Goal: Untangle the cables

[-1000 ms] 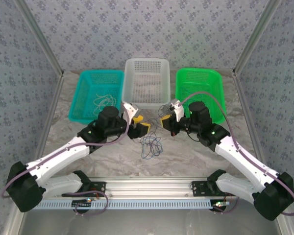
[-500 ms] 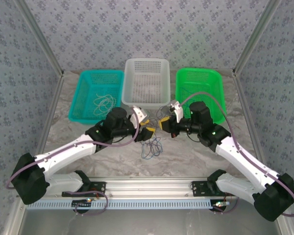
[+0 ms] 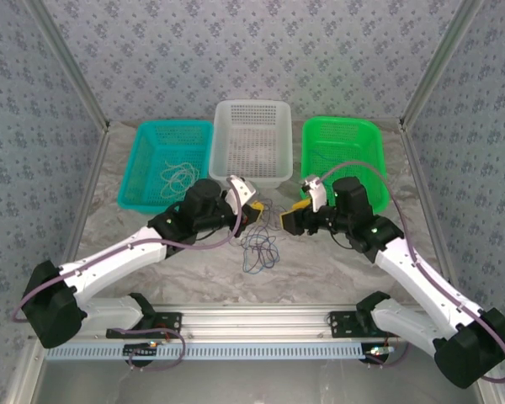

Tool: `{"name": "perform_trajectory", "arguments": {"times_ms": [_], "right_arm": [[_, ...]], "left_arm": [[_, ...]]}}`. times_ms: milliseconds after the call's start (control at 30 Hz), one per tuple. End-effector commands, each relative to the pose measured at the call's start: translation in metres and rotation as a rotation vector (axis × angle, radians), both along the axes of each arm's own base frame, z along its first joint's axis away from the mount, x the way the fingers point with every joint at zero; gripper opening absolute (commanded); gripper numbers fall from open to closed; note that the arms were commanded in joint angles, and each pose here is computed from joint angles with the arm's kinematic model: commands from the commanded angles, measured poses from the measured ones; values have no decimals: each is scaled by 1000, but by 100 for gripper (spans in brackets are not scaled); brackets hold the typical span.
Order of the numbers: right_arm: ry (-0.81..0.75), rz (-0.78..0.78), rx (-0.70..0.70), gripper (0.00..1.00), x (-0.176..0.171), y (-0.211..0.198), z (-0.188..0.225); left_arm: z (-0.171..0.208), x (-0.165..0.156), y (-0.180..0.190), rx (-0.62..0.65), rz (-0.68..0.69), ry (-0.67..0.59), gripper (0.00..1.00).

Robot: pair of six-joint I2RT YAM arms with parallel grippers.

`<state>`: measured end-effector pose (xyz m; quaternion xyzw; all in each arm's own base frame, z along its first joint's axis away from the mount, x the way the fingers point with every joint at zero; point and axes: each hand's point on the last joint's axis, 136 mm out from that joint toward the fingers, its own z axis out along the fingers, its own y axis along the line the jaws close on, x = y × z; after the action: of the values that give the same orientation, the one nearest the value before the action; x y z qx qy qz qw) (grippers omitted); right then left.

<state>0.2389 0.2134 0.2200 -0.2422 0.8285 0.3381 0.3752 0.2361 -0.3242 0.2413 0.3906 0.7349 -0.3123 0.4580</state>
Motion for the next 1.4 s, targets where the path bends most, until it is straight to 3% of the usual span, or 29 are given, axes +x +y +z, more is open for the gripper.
{"name": "perform_trajectory", "arguments": {"times_ms": [0, 167, 267, 433, 700, 900, 1133, 1367], "right_arm": [[61, -116, -71, 68, 1, -25, -22], [54, -148, -73, 70, 2, -33, -24], [53, -158, -91, 76, 3, -35, -25], [-38, -182, -95, 78, 8, -35, -11], [-136, -231, -85, 82, 24, -35, 4], [-239, -157, 29, 85, 29, -12, 43], [-297, -35, 70, 88, 23, 20, 63], [-341, -25, 96, 88, 14, 22, 79]], "left_arm": [[10, 9, 5, 21, 68, -8, 0], [8, 9, 3, 33, 65, 26, 0], [12, 5, 0, 27, 43, 46, 0], [19, -1, -7, 25, 0, 80, 0], [55, -16, -11, -74, -82, 53, 0], [78, -33, -11, -117, -160, 19, 0], [83, -41, -11, -122, -203, 17, 0], [81, -40, -8, -105, -191, 16, 0]]}}
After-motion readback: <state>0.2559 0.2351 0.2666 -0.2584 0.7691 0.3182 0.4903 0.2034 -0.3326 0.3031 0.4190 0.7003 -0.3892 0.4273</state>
